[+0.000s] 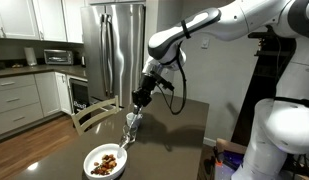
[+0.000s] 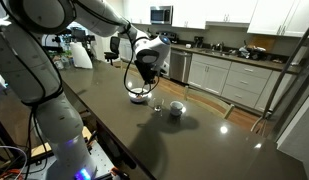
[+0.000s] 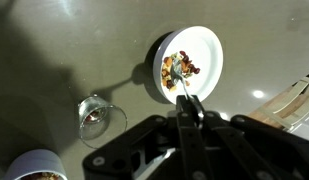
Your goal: Use the spoon to transfer one spoon of contents from the bowl to the glass cup
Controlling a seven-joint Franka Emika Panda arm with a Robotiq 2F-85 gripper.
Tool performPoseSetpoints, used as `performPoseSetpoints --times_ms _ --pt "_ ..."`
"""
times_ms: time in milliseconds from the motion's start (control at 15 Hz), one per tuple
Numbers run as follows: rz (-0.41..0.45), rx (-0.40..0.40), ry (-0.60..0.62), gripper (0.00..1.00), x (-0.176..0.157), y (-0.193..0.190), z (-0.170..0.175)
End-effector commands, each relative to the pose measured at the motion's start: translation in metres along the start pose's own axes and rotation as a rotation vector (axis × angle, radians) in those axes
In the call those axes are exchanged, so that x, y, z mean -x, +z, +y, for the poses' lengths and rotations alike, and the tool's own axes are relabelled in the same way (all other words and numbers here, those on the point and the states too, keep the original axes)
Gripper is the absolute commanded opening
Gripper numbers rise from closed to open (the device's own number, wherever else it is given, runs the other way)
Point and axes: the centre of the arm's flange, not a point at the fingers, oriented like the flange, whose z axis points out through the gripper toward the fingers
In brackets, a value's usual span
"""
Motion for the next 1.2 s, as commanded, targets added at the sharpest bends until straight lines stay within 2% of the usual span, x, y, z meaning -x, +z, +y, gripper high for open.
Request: performPoseSetpoints --times_ms 0,533,1133 --pt "-0.032 -0.027 -0.018 0.04 -0.004 0.015 0.003" --pt "-0.058 0.019 -0.028 0.04 -0.006 0.053 -0.01" --pt "-0.03 0.074 -0.066 0.04 -0.015 0.074 -0.026"
